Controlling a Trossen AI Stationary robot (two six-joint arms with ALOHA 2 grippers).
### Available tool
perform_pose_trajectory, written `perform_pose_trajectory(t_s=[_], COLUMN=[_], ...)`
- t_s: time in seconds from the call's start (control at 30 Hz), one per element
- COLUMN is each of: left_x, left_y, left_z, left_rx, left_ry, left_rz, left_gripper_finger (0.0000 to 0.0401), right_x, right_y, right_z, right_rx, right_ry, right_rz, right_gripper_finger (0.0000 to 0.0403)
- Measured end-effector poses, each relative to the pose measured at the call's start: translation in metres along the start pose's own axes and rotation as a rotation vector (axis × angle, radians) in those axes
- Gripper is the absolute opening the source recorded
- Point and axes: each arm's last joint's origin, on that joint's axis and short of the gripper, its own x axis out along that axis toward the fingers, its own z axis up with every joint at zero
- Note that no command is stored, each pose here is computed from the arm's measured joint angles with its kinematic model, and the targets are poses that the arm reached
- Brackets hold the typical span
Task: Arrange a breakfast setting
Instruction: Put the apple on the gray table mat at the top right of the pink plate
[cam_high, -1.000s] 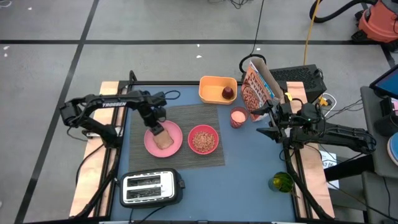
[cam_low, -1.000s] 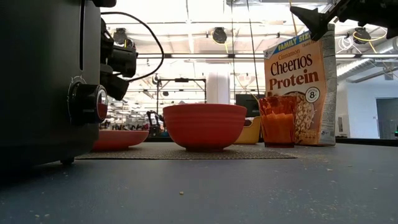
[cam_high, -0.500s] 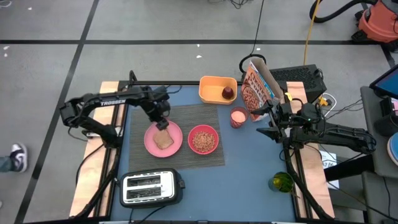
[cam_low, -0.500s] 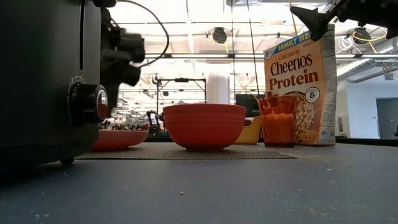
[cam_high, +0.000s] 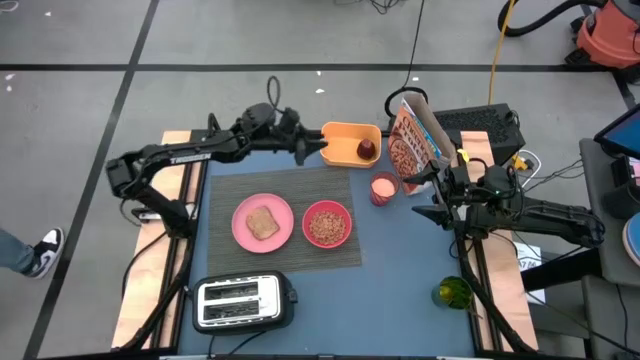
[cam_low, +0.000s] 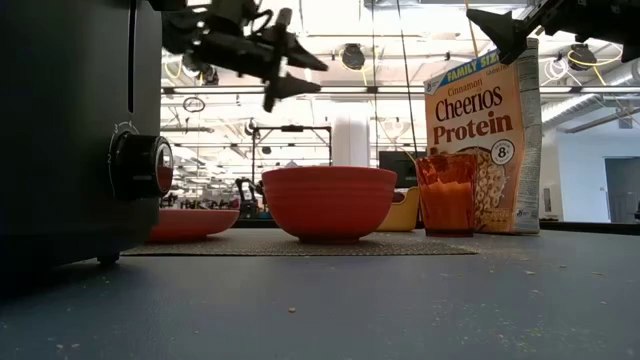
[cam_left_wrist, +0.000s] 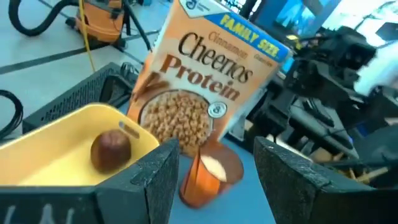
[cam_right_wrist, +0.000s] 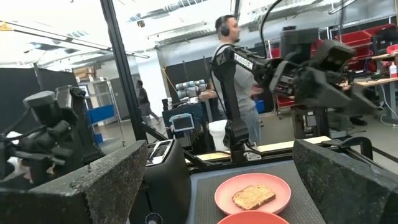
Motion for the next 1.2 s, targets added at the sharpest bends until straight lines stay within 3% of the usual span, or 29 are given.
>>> perform_pose_trajectory(t_s=[0.27, 0.53, 1.03, 1.2], left_x=[0.077, 0.137, 0.161, 0.166], left_y=[0.007, 0.033, 0.052, 0.056], left_z=[0.012, 0.003, -0.021, -0.029], left_rx=[0.110, 0.207, 0.335, 0.361], left_ry=[0.109, 0.121, 0.072, 0.077], left_rz=[-0.011, -0.011, 0.038, 0.049], left_gripper_finger=[0.0212, 0.0212, 0.0213, 0.0247], right_x=[0.000, 0.000, 0.000, 0.001], right_y=[0.000, 0.000, 0.000, 0.000], right_z=[0.000, 0.000, 0.000, -0.001], right_rx=[0.000, 0.000, 0.000, 0.002], right_ry=[0.000, 0.000, 0.002, 0.005], right_rz=[0.000, -0.001, -0.001, -0.002], right_gripper_finger=[0.0393, 0.0393, 0.0393, 0.0393])
